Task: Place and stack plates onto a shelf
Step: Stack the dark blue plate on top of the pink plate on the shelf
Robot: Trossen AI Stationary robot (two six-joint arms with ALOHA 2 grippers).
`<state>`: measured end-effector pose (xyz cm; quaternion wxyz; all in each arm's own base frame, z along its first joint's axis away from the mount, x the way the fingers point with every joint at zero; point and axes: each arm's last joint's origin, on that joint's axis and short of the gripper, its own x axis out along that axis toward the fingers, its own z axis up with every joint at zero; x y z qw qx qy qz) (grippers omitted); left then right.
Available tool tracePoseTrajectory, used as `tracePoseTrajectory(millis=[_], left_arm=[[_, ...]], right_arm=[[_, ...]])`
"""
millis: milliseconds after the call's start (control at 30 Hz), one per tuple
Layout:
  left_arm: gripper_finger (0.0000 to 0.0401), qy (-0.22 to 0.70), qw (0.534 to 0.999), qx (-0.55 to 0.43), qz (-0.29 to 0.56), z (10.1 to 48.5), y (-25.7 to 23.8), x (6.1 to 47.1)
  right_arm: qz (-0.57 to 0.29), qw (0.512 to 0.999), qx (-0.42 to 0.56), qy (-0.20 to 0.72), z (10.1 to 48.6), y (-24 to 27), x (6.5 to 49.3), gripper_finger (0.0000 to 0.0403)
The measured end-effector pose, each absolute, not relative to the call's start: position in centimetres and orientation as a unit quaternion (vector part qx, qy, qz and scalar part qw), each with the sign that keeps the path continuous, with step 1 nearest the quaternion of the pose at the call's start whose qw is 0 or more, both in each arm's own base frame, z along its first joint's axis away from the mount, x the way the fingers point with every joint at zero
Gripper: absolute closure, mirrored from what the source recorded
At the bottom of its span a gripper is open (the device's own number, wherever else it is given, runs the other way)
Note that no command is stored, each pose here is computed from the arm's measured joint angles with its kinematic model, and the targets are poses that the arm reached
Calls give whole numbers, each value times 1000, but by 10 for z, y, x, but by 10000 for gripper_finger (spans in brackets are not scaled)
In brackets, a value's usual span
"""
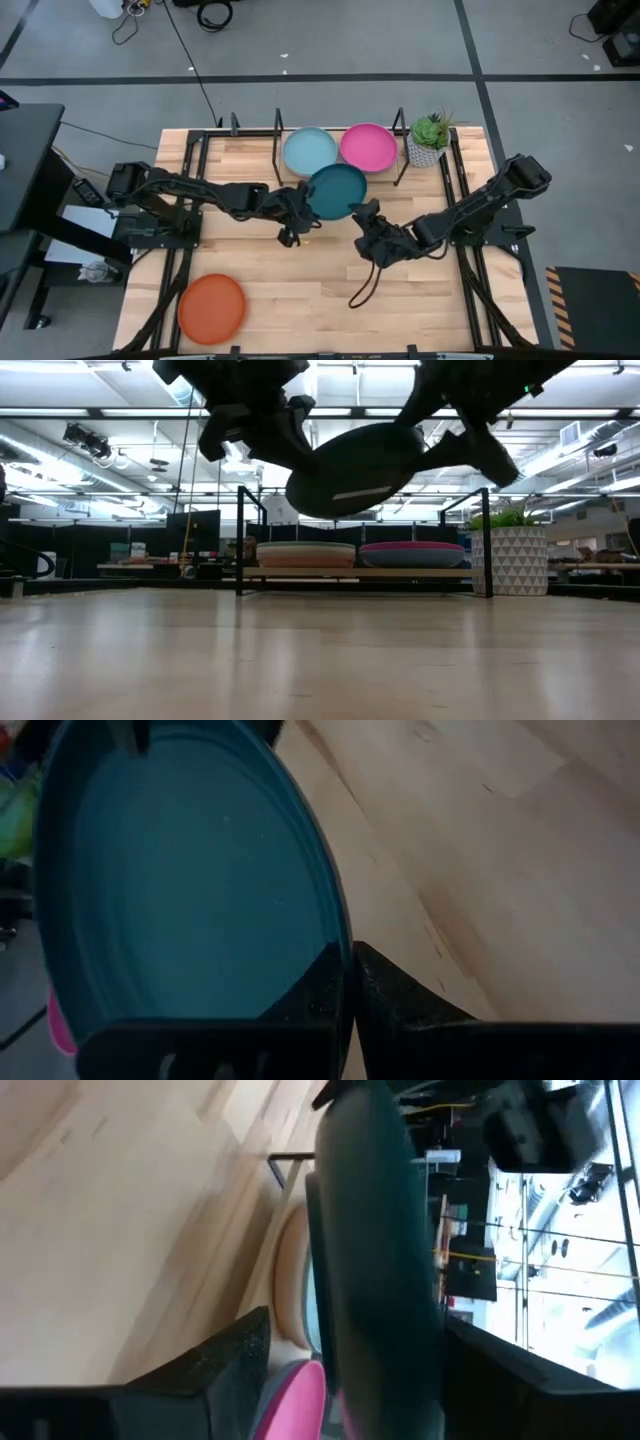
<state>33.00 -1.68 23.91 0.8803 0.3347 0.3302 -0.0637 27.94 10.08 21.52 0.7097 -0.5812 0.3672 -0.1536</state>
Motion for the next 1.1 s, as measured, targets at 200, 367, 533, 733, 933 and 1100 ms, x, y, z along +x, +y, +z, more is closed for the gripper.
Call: tracePoseTrajectory(millis=[200, 367, 533, 733, 933, 1100], left_arm=[[383, 319, 881, 341, -78, 240, -20, 331], [380, 308, 884, 343, -76, 242, -22, 332], [359, 298, 894, 332, -39, 246, -21, 334], [304, 299, 896, 327, 22, 249, -17, 335], [227, 300, 890, 338, 64, 252, -17, 334], [184, 310, 857, 369, 184, 262, -27, 325]], right_arm=[[-179, 706, -571, 379, 213, 90, 285, 185], [-197, 703, -565, 384, 215, 84, 285, 235], [-194, 696, -570, 391, 213, 83, 284, 279], [-199, 700, -562, 393, 212, 82, 283, 296], [-204, 707, -542, 407, 208, 81, 278, 299], [-206, 712, -515, 431, 203, 73, 274, 299]])
